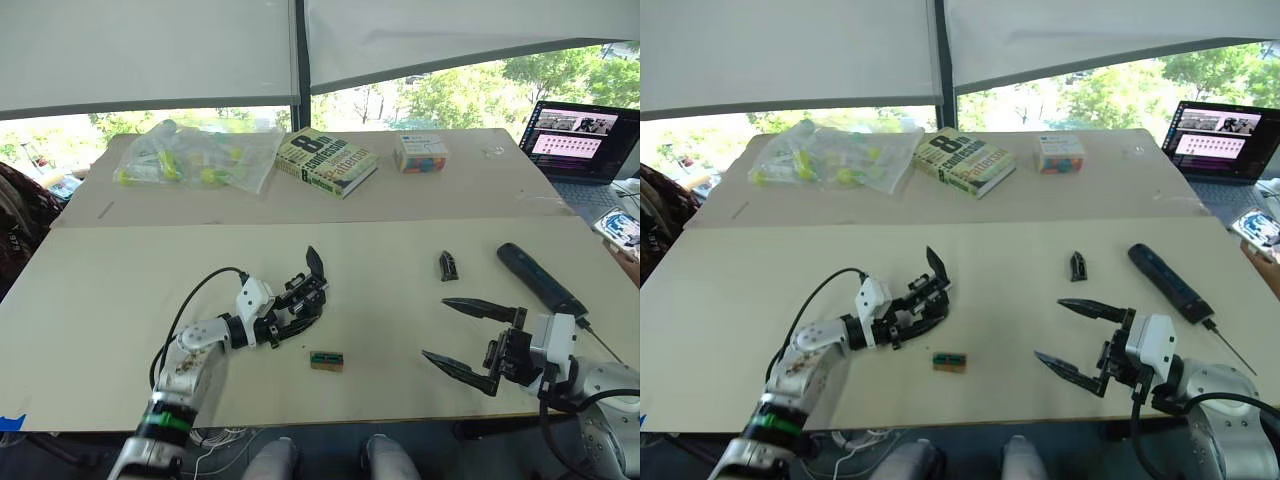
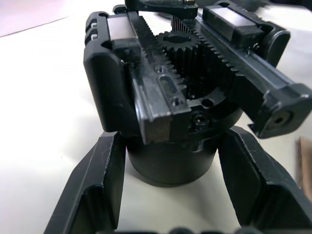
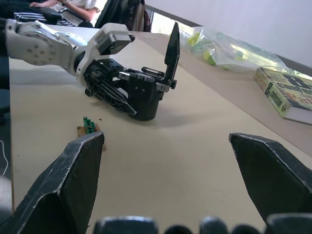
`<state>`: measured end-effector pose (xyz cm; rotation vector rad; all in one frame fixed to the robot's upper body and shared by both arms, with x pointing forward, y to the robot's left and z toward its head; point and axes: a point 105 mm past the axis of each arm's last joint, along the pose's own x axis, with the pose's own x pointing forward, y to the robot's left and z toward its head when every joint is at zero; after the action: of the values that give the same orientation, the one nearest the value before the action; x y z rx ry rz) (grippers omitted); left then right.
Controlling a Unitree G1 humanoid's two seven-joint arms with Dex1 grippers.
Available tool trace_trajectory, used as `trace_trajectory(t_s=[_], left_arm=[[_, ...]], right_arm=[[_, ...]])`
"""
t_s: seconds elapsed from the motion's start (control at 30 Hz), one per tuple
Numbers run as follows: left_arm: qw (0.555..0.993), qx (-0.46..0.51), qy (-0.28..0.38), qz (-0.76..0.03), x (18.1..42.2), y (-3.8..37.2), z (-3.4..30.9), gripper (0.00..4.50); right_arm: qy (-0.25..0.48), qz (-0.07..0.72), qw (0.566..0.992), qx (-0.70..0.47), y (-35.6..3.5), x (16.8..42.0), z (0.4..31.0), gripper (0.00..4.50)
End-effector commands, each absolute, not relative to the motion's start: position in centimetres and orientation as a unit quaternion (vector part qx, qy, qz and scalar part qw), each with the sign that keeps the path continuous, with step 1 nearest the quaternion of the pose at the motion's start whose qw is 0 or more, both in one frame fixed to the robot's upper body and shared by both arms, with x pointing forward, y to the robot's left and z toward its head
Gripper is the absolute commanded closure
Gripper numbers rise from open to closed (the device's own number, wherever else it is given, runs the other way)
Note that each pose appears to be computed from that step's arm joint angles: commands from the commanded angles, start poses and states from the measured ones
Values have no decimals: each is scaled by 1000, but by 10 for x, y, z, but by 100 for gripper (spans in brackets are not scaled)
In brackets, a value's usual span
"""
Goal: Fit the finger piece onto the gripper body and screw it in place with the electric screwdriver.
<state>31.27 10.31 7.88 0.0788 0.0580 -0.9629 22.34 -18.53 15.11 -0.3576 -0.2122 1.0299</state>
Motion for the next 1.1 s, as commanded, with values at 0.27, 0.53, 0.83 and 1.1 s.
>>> trace_trajectory(t_s=[0.27, 0.53, 0.83, 1.1], left_arm=[[931, 57, 6, -360, 304, 103, 99, 223], [925, 73, 27, -372, 299, 93, 78, 223], [921, 57, 49, -383, 292, 113, 74, 6], [873, 93, 75, -474, 292, 144, 74, 6]], right_arm=[[-115, 510, 834, -175, -182, 226, 162, 0], [-114, 518, 830, -175, -183, 227, 163, 0], [-112, 517, 830, -176, -185, 226, 162, 0], [-112, 517, 830, -176, -185, 226, 161, 0]])
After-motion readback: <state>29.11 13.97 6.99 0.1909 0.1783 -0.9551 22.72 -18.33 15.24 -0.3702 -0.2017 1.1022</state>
